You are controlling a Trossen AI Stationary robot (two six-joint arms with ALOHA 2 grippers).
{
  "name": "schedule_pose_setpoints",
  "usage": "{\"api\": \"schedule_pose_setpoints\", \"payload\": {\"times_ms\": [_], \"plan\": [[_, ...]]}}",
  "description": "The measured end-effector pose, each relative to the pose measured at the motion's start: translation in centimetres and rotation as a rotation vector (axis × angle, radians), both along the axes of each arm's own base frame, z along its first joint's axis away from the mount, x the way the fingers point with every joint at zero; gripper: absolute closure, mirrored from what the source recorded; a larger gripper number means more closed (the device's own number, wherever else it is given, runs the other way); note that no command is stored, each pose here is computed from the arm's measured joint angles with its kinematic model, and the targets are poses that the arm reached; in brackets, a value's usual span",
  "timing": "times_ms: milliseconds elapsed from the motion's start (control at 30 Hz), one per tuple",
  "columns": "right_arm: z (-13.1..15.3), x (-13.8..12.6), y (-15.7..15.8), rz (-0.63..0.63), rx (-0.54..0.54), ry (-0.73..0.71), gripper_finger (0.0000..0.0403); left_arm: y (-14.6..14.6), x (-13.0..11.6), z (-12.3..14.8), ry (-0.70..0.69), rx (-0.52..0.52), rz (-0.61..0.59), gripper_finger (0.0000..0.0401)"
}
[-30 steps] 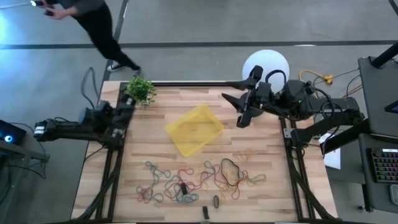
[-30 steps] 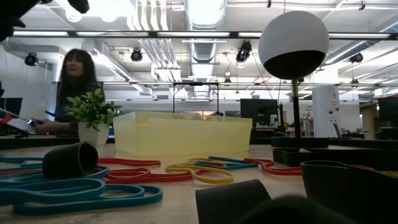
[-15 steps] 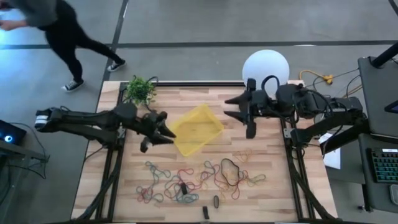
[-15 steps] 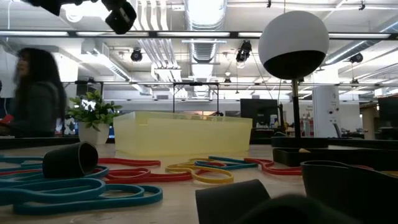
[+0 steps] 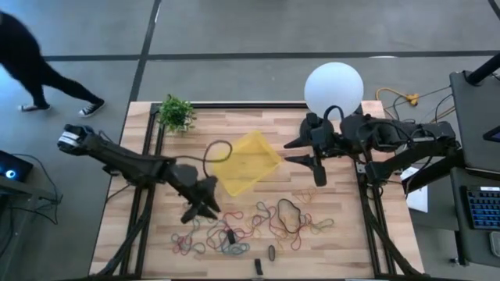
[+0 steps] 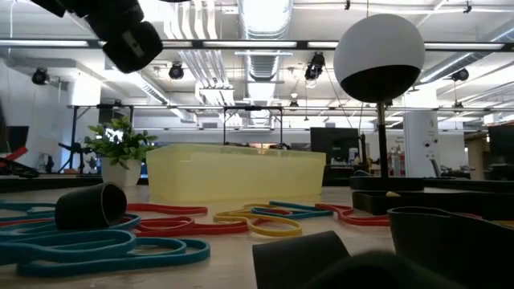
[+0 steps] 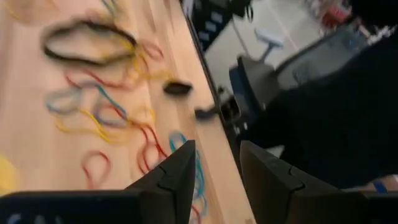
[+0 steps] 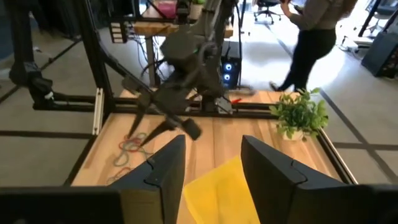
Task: Pick and place rubber bands into bin
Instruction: Put the blue rubber band into the yellow bin
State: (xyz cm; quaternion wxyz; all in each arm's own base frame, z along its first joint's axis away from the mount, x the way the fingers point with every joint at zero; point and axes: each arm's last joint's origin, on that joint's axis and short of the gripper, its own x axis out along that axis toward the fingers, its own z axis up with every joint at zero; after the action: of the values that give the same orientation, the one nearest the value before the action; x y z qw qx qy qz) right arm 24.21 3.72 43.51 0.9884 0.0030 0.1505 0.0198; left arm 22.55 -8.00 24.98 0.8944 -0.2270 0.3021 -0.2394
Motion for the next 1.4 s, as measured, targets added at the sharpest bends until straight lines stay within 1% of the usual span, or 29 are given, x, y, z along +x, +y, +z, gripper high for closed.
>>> {"api": "schedule_pose_setpoints", "payload": {"times_ms": [133,233,300,433,533,667,800,1033,1233,1400], "plan": [[-0.2,-0.1,0.0,0.002,-0.011,0.021,0.0265,-1.8,0.3,-1.7,0.125,-0.026,-0.026,0.029],[-0.4,-0.1,0.0,0.002,-0.016,0.044,0.0269,-2.5,0.0,-2.8,0.237,-0.022,-0.021,0.029],[-0.6,-0.2,0.0,0.001,-0.018,0.058,0.0271,-2.6,-0.4,-3.5,0.31,0.008,0.014,0.029],[-0.9,-0.2,-0.1,-0.001,-0.02,0.085,0.027,-2.7,-1.4,-4.4,0.417,0.105,0.102,0.029],[-1.3,-0.2,0.0,-0.002,-0.023,0.103,0.0269,-2.6,-2.1,-4.9,0.474,0.177,0.153,0.029],[-1.9,0.0,0.0,-0.001,-0.029,0.119,0.0272,-2.6,-2.6,-5.4,0.509,0.25,0.185,0.029],[-2.6,0.1,0.0,-0.001,-0.033,0.143,0.0275,-3.0,-2.3,-6.2,0.518,0.295,0.194,0.029],[-3.3,0.2,0.0,-0.002,-0.033,0.164,0.0273,-4.3,-2.0,-8.9,0.592,0.409,0.145,0.029],[-3.3,0.2,0.0,0.0,-0.039,0.162,0.0277,-4.3,-1.7,-10.1,0.619,0.465,0.191,0.029],[-3.3,0.2,0.0,0.001,-0.043,0.159,0.0274,-4.5,-1.3,-10.4,0.626,0.481,0.19,0.029]]}}
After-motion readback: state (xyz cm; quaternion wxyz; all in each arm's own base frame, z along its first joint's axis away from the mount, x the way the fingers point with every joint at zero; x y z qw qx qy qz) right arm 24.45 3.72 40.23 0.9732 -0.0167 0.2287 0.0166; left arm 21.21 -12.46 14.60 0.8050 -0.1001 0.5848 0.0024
